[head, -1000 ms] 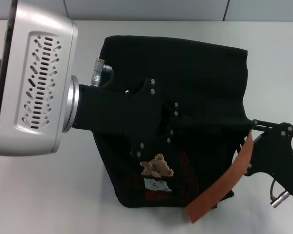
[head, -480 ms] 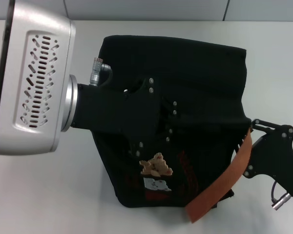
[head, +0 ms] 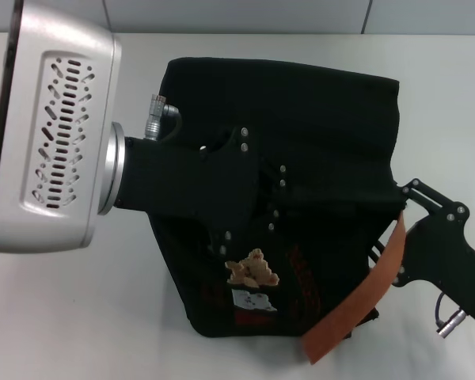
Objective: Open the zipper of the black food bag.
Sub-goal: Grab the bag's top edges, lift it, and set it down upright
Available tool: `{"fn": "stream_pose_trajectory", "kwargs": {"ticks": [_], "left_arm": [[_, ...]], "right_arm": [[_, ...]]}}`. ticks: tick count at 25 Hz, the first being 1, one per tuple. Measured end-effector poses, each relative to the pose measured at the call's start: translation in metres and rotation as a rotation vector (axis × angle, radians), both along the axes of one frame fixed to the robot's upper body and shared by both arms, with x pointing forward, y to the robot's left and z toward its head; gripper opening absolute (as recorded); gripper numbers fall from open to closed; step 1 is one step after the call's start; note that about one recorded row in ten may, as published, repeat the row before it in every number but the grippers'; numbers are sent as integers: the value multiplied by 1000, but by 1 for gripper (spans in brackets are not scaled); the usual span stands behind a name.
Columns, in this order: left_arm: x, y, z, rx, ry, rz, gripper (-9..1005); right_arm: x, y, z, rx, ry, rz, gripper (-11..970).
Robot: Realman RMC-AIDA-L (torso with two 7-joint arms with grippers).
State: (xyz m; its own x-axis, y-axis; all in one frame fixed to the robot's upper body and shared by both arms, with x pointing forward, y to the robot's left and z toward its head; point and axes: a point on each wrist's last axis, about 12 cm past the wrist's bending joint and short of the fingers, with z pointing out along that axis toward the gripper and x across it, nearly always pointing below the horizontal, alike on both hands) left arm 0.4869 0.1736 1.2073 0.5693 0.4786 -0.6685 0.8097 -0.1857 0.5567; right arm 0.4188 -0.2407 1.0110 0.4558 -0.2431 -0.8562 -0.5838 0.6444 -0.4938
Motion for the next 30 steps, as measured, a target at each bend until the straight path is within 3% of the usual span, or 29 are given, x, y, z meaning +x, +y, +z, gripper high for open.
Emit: {"fn": "stream_pose_trajectory", "kwargs": {"ticks": [10,23,30], "left_arm": [[0,-2,0,0,-4,-3,92],[0,-1,0,-1,-3,-1,92],[0,-2,-1,-1,-5,-1,92]], "right_arm": [[1,4,3,18,-24,10,498],[7,7,7,37,-36,15,483],[10,8,9,37,-43,21,342]]}}
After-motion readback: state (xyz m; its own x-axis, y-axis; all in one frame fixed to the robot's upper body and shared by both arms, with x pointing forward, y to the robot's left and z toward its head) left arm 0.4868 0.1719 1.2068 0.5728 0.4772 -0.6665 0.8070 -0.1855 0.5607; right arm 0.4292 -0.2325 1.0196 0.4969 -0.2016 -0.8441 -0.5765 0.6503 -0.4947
